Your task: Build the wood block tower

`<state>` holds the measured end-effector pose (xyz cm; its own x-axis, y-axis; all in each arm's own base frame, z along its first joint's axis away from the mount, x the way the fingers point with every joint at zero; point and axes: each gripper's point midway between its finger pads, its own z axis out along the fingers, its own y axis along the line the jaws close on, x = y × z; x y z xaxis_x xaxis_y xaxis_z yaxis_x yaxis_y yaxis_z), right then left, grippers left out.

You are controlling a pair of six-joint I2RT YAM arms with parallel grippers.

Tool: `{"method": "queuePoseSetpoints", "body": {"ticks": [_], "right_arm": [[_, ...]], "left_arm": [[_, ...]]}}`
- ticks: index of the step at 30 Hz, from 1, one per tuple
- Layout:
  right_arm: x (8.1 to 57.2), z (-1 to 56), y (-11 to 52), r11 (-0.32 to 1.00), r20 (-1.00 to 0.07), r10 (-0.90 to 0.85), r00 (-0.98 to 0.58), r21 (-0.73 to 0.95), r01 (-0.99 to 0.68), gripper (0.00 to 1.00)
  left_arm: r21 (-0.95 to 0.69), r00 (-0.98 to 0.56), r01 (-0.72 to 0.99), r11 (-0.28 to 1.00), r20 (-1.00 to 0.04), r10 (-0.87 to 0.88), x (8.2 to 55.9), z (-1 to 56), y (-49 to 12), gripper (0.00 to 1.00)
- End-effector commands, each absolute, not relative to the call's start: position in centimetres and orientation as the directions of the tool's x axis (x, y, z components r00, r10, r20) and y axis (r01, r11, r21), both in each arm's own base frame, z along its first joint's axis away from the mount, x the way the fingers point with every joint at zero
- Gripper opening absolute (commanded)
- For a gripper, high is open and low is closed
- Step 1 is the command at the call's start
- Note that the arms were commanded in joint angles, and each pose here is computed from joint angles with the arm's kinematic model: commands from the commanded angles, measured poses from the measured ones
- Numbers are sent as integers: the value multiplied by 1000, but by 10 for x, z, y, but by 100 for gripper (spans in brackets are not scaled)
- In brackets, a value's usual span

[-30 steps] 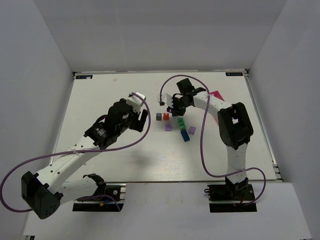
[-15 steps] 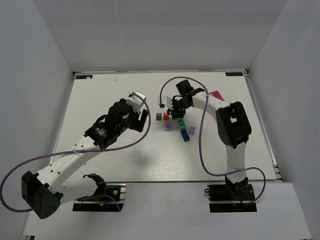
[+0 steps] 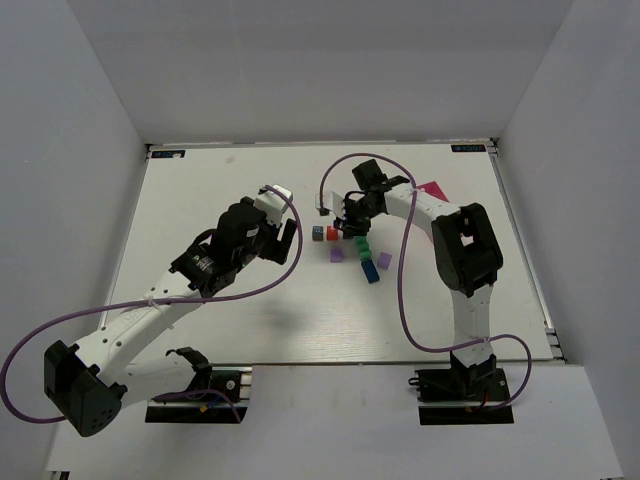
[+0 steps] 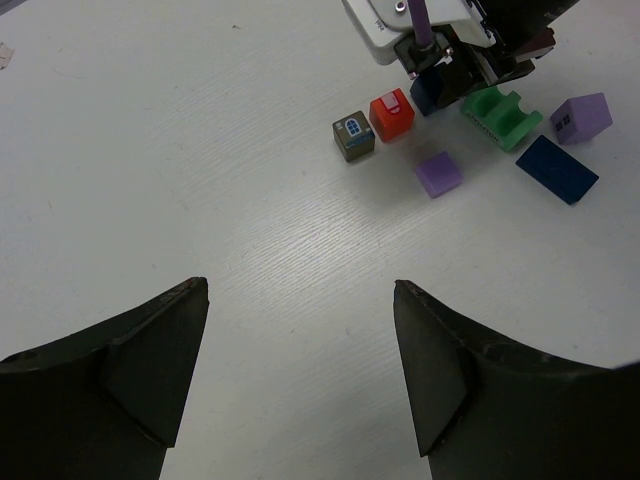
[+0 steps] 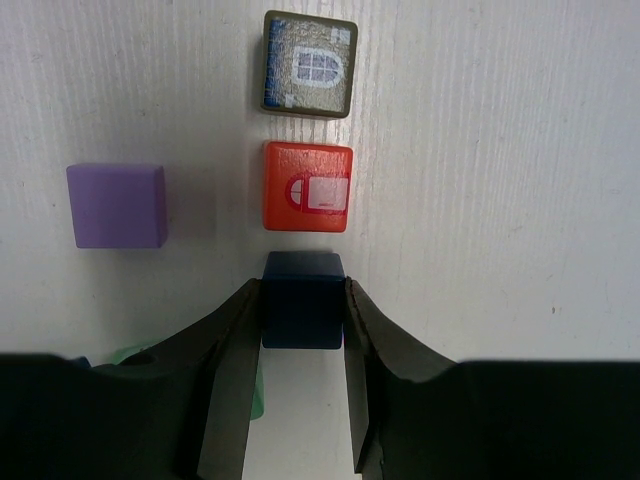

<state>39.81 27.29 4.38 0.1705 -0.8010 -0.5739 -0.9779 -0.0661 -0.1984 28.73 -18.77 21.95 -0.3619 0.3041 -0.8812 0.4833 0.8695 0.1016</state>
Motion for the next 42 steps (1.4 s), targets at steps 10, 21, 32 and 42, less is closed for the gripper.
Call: {"method": "queuePoseSetpoints", "body": {"ticks": [10,21,32,42], "right_arm": [[397,49,279,-99,-588,-783,203,-204,-974,29],[393,46,279,-111,-585,-785,203,-190,-976,32],[392,44,280,-107,-583,-788,198,-188,-976,48],[394,44,279,-93,-584,-789,190,-193,-977,71]], "left_arm": [[106,-355,467,878,-887,295,289,222,-184,85],[106,-355,467,878,-887,295,289,222,-184,85],[106,-355,467,878,-887,295,289,222,-184,85],[106,-355,467,878,-887,295,289,222,-184,85]]}}
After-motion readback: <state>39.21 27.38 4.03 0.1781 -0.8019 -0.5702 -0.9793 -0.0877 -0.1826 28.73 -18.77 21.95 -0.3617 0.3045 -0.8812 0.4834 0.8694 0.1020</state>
